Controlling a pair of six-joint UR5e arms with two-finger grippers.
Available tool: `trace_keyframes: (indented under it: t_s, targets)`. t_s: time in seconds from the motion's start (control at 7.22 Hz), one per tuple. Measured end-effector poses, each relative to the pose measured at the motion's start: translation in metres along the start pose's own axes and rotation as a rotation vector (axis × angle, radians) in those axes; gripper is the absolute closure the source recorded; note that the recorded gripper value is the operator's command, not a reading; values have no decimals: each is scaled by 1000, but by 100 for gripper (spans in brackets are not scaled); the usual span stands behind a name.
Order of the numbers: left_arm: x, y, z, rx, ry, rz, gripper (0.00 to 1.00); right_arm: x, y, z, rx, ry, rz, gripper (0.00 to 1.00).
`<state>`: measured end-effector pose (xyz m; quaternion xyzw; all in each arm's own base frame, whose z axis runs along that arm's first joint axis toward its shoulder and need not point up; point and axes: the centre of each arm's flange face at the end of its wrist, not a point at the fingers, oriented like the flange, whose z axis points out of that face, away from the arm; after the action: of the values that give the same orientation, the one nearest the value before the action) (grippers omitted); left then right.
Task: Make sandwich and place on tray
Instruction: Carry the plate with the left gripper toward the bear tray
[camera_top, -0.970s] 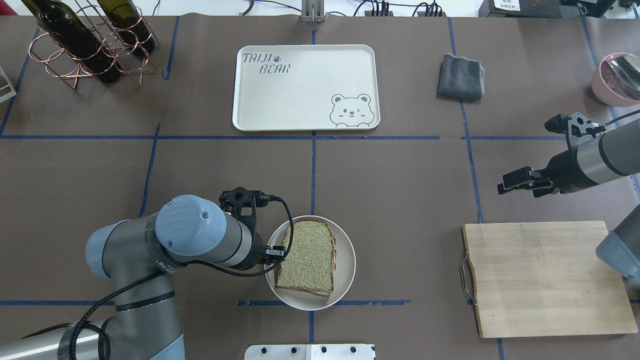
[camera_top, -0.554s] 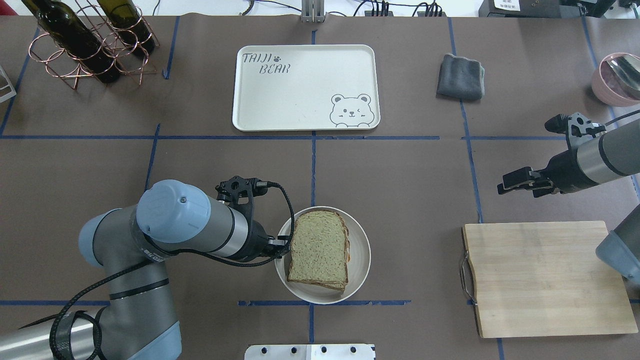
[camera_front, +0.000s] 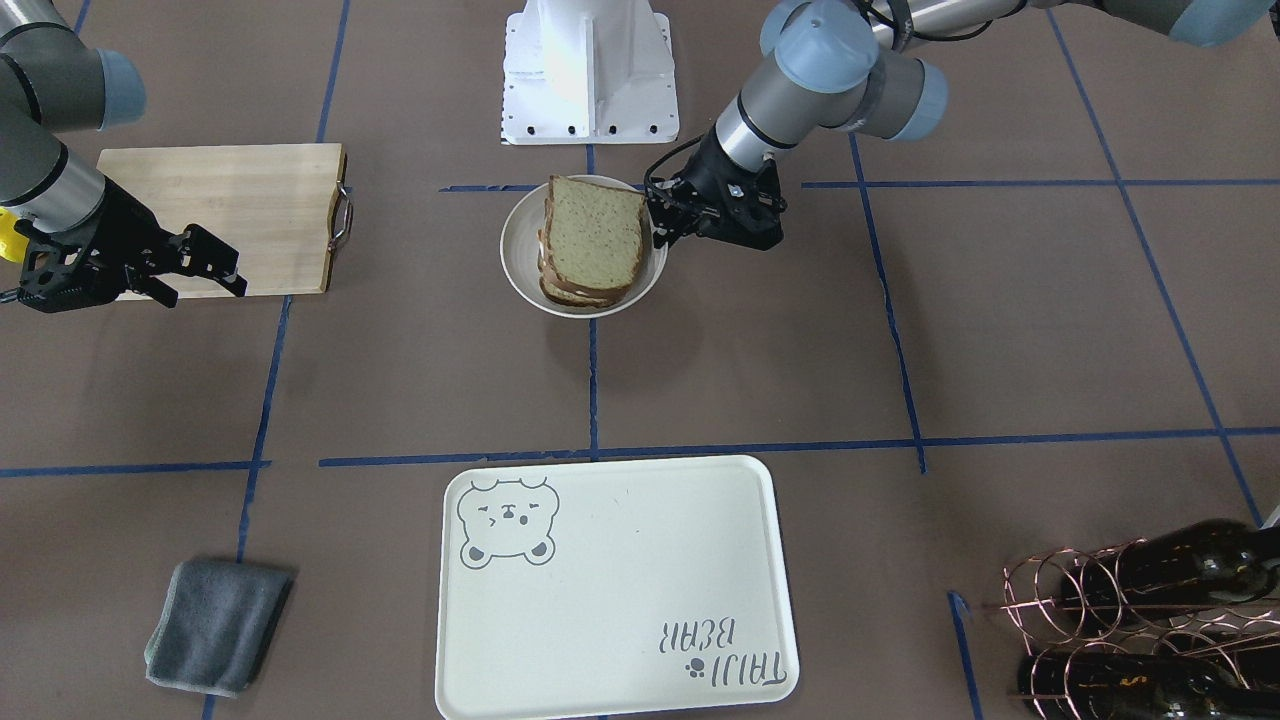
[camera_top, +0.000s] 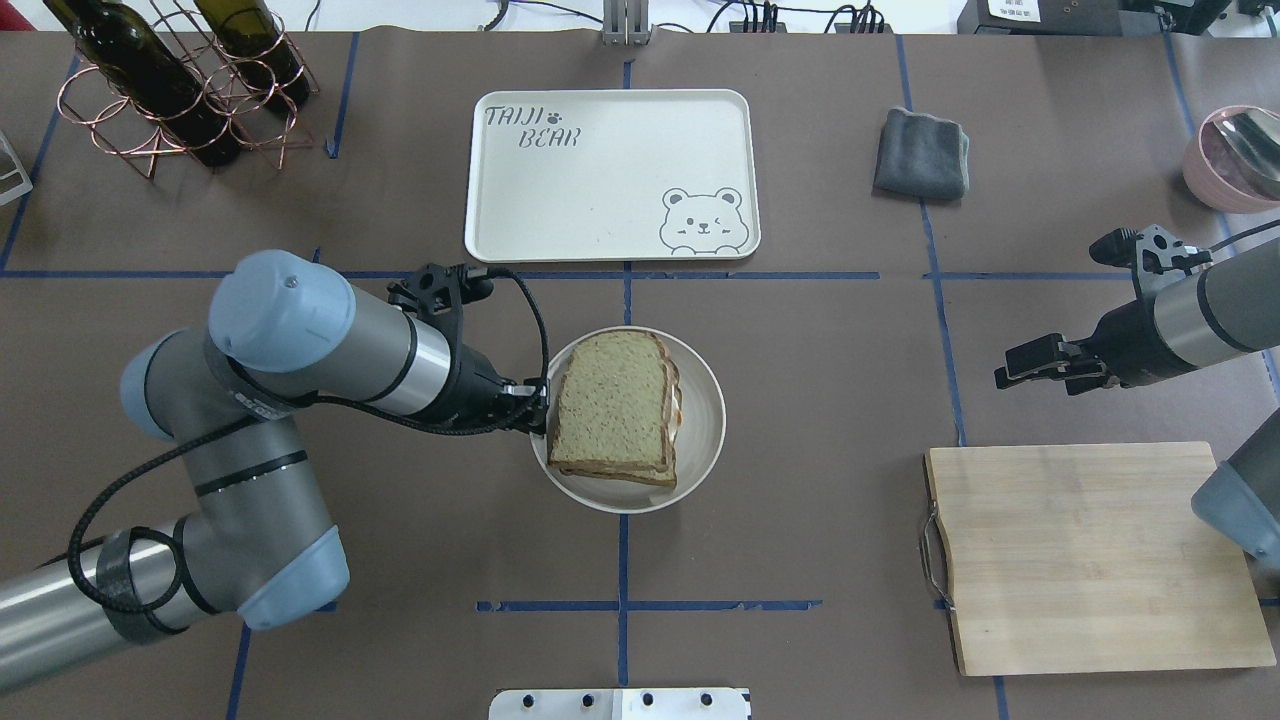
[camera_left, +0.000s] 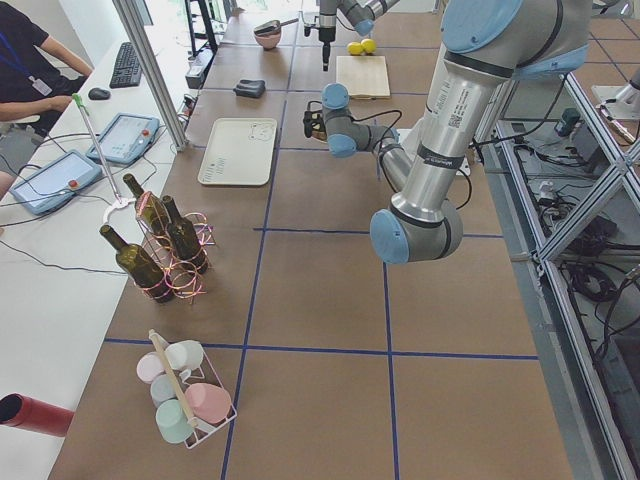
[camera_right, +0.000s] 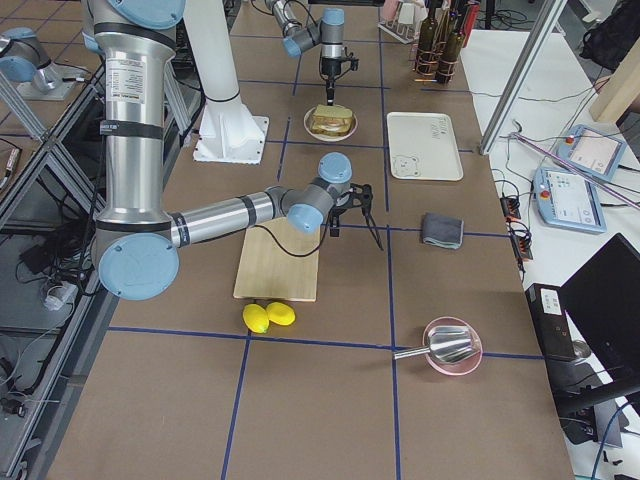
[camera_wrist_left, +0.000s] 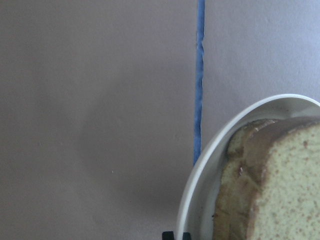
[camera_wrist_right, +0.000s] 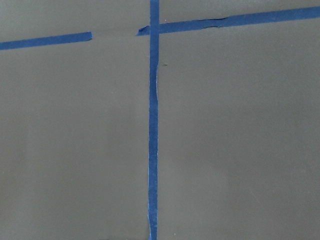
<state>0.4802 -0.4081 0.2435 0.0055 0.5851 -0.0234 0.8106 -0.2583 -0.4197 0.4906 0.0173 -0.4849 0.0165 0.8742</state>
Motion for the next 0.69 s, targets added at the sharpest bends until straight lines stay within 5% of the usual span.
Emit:
trace_keyframes:
  t_s: [0.69]
  targets:
    - [-17,-132,24,93,-30,1,100,-1,0,-2,-2,-4,0,0]
